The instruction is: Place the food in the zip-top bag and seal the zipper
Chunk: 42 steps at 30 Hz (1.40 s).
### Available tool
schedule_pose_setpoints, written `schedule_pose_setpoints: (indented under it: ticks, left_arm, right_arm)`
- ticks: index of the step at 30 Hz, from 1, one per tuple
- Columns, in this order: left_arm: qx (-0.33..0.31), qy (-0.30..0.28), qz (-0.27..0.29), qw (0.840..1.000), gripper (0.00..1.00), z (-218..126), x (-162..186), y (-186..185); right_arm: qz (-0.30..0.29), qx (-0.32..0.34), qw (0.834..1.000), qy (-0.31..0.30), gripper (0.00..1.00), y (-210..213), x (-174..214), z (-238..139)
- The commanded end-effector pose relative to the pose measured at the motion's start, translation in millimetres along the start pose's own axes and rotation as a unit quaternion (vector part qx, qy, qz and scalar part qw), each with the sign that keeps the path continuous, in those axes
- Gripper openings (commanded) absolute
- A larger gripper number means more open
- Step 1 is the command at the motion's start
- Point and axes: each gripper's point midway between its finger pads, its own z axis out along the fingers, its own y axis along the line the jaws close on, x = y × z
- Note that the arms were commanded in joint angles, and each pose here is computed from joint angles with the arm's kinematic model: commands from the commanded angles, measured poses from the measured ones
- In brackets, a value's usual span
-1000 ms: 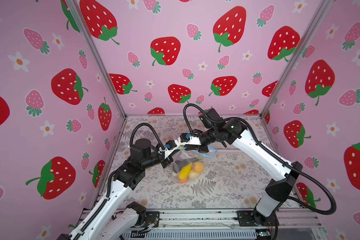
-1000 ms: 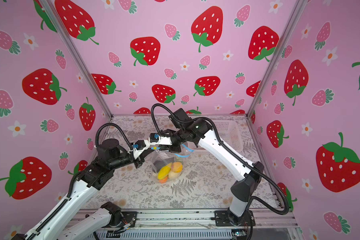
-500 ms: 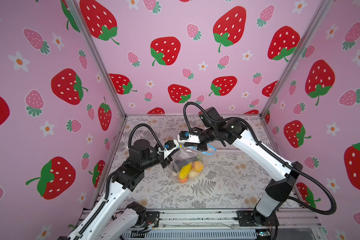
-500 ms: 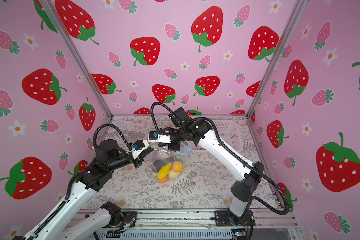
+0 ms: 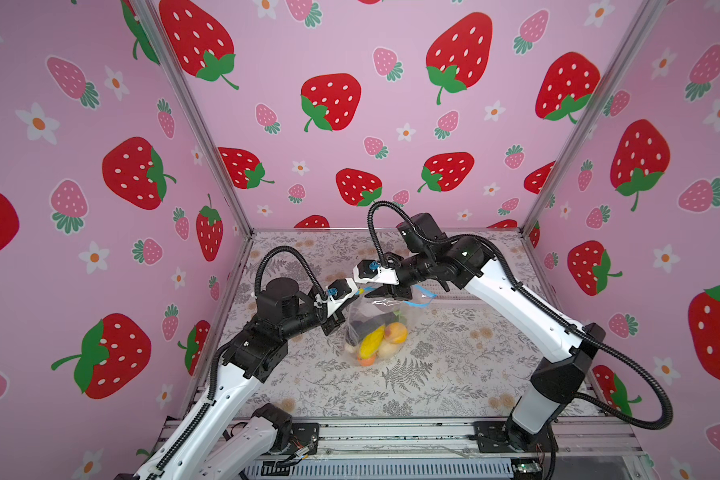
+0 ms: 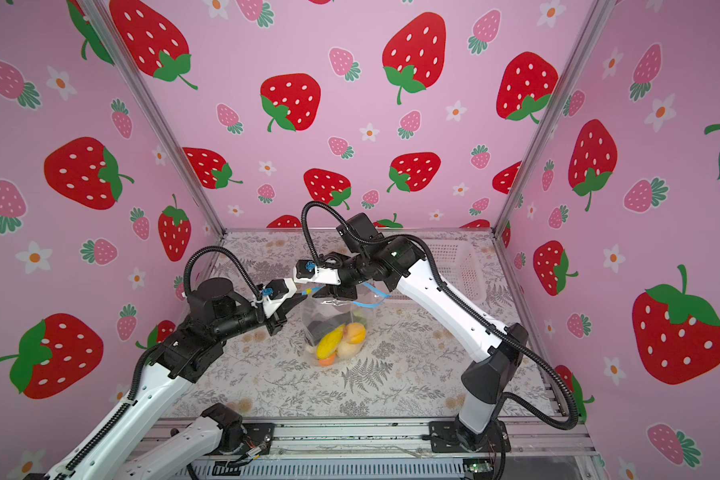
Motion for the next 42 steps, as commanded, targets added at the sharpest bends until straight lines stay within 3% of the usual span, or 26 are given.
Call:
schedule_pose_setpoints:
  ticks: [1, 8, 24, 42]
  left_arm:
    - [-0.014, -0.025, 0.028, 0.999, 0.0, -8, -20, 6]
    - [-0.015, -0.022, 0.027, 0.999, 0.0, -5, -16, 6]
    - [-0.028, -0.027, 0.018, 0.999, 0.0, -6, -17, 10]
    - [-0.072, -0.035, 0.011, 0.997, 0.0, -14, -15, 19]
  right_arm:
    - [-0.013, -0.019, 0.999, -0.034, 0.39, 6, -16, -2]
    - [-0.014, -0.037, 0.999, -0.036, 0.25, 8, -16, 4]
    - [-0.013, -0.032, 0.999, -0.024, 0.03, 5, -13, 7]
    - [-0.006, 0.014, 0.999, 0.031, 0.0, -12, 3, -1]
